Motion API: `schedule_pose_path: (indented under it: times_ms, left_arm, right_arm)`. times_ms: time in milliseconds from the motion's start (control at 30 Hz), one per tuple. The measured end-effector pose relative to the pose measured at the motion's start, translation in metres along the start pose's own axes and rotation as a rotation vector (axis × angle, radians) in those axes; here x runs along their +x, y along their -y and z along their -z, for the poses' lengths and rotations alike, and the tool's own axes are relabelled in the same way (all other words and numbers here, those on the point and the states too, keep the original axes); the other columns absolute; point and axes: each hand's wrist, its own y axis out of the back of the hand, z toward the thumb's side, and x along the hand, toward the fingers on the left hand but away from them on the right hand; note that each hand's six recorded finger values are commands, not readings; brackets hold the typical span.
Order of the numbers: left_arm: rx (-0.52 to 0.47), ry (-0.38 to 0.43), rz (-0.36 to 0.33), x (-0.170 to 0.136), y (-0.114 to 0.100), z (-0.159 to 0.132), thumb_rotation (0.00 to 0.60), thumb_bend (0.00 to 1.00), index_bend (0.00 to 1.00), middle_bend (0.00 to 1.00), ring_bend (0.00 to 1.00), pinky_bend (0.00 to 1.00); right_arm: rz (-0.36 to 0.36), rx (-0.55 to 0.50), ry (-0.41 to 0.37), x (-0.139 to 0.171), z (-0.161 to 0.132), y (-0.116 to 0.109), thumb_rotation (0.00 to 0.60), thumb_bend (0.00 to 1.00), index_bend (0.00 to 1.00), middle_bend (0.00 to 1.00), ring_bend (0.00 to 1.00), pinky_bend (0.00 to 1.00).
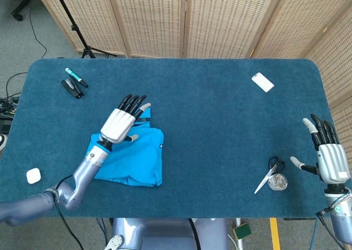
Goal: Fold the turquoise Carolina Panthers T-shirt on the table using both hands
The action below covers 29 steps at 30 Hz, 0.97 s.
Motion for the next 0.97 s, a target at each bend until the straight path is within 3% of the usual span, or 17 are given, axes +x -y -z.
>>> schedule_pose_path:
  times_ms: [333,500,733,967]
  left_arm:
    - [-0.073,-0.208,0.035,-0.092,-0.015,0.079,0.600,0.00,0.00,0.00,0.00,0.00]
    - [-0.088,-0.315,0.003,-0.136,-0.019,0.108,0.600,0.00,0.00,0.00,0.00,0.00]
    - [-0.129,-0.535,-0.065,-0.215,-0.033,0.148,0.600,0.00,0.00,0.00,0.00,0.00]
    - [-0.150,-0.629,-0.087,-0.246,-0.040,0.171,0.600,0.00,0.00,0.00,0.00,0.00]
  right_arm:
    - [-0.002,0.004,-0.017,0.003,-0.005,0.001,0.600,0.00,0.00,0.00,0.00,0.00]
    - [0.011,0.017,-0.021,0.003,-0.006,-0.001,0.600,0.00,0.00,0.00,0.00,0.00]
    - [0.047,0.051,-0.016,0.003,-0.004,-0.005,0.600,0.00,0.00,0.00,0.00,0.00]
    - [0.054,0.053,-0.022,0.004,-0.006,-0.006,0.600,0.00,0.00,0.00,0.00,0.00]
